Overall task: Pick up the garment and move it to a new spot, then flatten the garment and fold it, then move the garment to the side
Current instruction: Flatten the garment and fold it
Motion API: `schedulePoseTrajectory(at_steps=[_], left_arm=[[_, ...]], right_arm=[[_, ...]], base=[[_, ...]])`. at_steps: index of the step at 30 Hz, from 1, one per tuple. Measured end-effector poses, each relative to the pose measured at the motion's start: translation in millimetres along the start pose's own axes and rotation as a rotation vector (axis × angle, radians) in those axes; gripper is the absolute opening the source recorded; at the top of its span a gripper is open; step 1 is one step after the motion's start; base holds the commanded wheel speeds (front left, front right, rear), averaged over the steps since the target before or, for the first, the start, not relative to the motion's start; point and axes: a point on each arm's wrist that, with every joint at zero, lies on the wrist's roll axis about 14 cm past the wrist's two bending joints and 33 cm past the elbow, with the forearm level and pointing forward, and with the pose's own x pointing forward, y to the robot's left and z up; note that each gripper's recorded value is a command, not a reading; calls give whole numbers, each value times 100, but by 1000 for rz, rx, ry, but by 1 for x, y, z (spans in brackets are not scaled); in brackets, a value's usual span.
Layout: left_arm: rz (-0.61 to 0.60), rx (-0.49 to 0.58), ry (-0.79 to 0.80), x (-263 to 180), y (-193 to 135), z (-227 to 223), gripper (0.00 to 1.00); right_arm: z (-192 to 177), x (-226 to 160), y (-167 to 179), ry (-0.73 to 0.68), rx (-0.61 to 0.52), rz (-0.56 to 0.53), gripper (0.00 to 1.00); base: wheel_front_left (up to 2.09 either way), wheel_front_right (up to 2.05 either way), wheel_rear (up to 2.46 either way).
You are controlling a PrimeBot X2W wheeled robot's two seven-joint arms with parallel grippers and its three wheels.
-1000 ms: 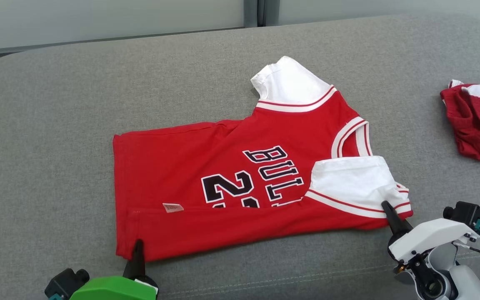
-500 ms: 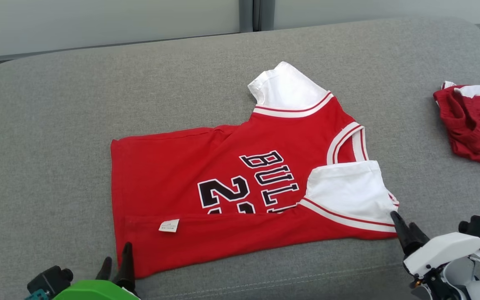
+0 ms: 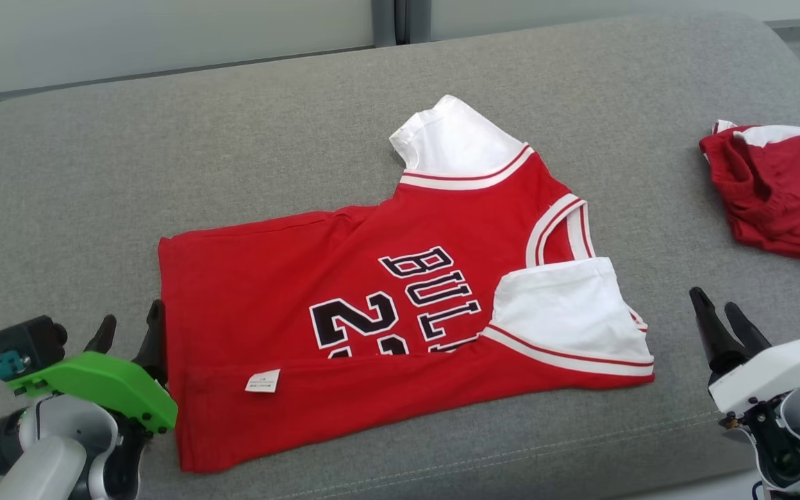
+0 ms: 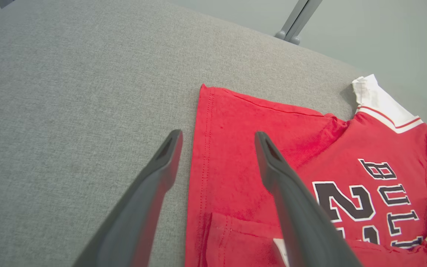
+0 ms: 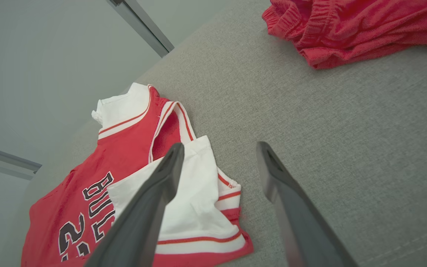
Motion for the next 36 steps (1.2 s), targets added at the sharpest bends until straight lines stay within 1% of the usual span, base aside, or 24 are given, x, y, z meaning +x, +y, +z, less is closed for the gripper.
schedulePoseTrajectory(at_steps=[6,7,9,11,19,25,31,32,33,34,35,36], left_arm=[[-7,75,66,32,-6,-2,100],[1,94,77,44,-4,0,100],[4,130,88,56,-4,1,100],[13,145,114,68,-2,-1,100],[81,174,207,111,16,-16,100],[102,175,256,126,24,-31,100],[91,173,269,132,22,-34,100],[86,173,270,132,21,-34,71],[83,175,272,132,21,-34,45],[76,177,275,131,20,-35,33],[72,177,275,131,19,-35,11],[65,178,276,130,18,-35,0]], right_arm=[[6,12,24,9,-37,65,100],[8,17,32,13,-49,86,100],[8,22,37,18,-56,102,100],[8,26,40,21,-61,111,100],[0,44,38,52,-71,111,100],[-5,50,30,71,-78,96,100],[-5,55,30,75,-89,97,100],[-6,55,30,77,-92,100,100],[-5,57,31,78,-95,104,100],[-4,58,33,76,-99,110,100],[-1,60,35,73,-107,118,100],[1,62,37,72,-117,125,100]], base=[[0,0,0],[0,0,0],[0,0,0],[0,0,0],[0,0,0],[0,0,0],[0,0,0],[0,0,0],[0,0,0],[0,0,0],[0,0,0],[0,0,0]])
